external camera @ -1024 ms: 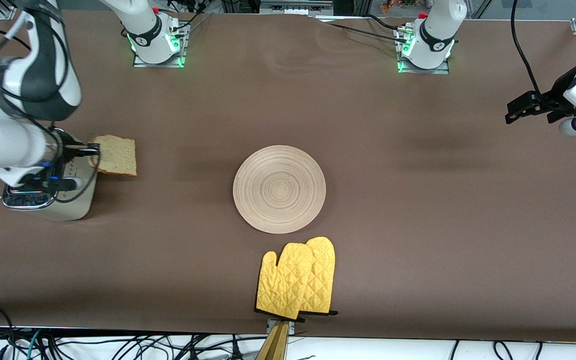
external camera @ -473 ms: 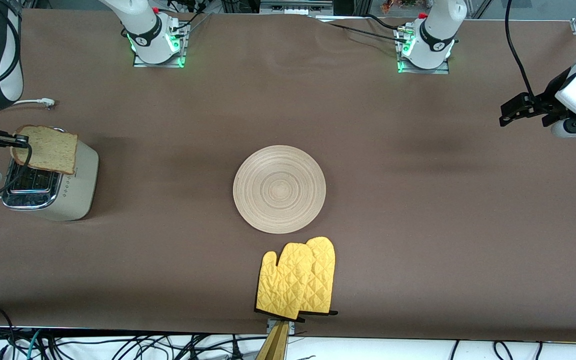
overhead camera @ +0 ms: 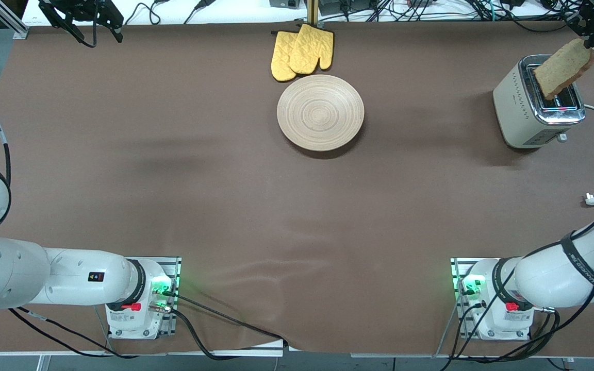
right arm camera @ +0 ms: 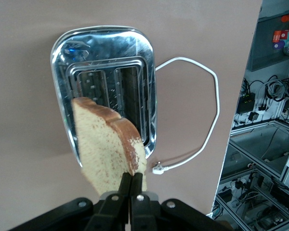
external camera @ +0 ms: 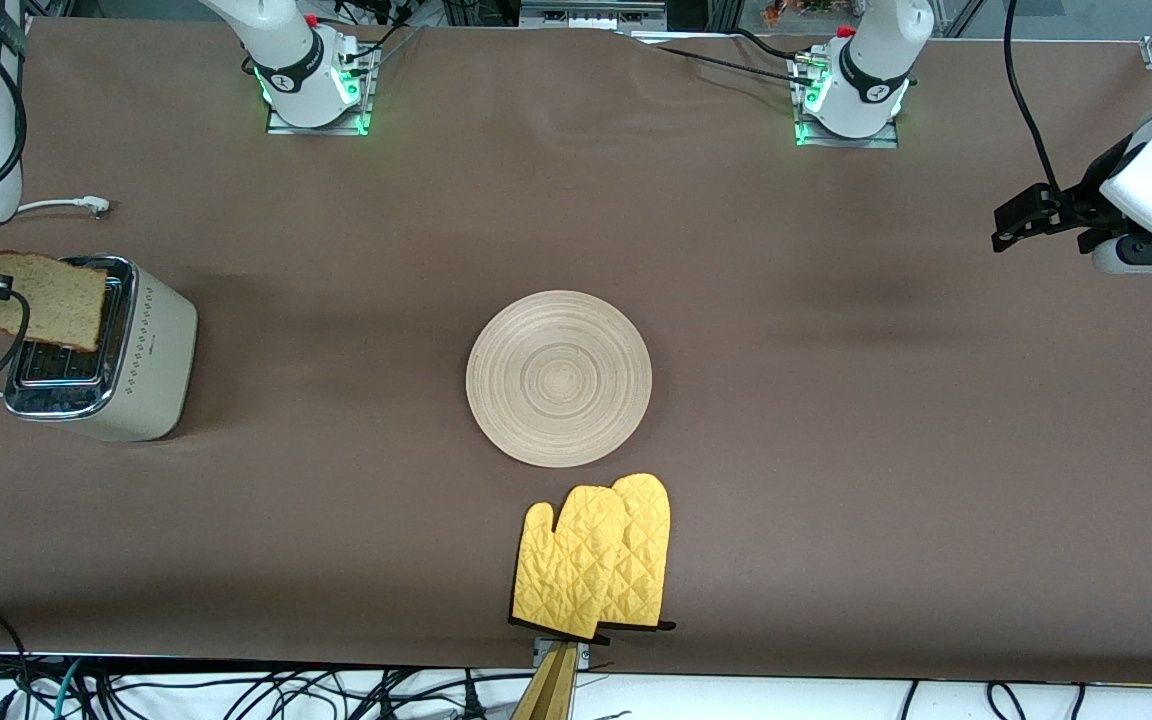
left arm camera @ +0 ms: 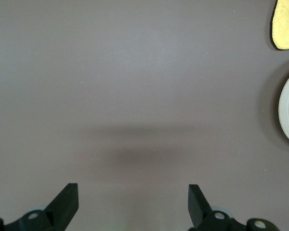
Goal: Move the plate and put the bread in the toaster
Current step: 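Carry the bread over the toaster and lower it into a slot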
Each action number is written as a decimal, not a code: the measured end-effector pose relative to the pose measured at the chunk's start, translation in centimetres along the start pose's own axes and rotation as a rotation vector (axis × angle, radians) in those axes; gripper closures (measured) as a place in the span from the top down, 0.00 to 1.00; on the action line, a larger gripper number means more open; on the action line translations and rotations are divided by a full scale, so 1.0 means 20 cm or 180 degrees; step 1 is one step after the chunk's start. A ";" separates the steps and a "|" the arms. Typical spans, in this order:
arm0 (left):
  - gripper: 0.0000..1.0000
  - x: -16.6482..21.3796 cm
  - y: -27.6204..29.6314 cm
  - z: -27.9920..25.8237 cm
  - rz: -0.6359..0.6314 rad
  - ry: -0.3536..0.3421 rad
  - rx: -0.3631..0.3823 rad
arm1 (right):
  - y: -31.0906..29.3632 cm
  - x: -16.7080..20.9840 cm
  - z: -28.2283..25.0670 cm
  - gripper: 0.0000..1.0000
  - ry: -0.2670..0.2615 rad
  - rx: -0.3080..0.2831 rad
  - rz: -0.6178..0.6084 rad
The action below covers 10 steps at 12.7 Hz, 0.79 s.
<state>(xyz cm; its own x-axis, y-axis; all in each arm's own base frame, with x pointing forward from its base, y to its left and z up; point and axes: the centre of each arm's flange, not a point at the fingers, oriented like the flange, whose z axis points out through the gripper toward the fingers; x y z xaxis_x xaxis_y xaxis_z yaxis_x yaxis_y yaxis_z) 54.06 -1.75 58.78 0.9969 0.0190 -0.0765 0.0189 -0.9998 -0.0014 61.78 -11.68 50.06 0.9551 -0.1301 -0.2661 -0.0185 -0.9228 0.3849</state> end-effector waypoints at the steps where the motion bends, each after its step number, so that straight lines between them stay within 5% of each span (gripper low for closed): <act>1: 1.00 0.00 0.00 0.00 -0.0004 -0.0002 0.0000 | 0.02 0.02 0.04 0.03 -0.0002 -0.0006 -0.0023; 10: 1.00 0.00 -0.02 0.00 -0.0026 -0.0002 -0.0002 | 0.00 0.14 0.16 0.03 0.0019 -0.0056 -0.0072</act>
<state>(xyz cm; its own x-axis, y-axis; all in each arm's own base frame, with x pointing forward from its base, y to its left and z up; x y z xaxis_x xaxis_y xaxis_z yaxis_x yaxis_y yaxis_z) 54.07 -1.35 58.77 0.9967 0.0270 -0.0771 0.0270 -0.9996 -0.0014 63.45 -13.23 46.55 0.9570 -0.1069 -0.2696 0.0085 -0.9189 0.3944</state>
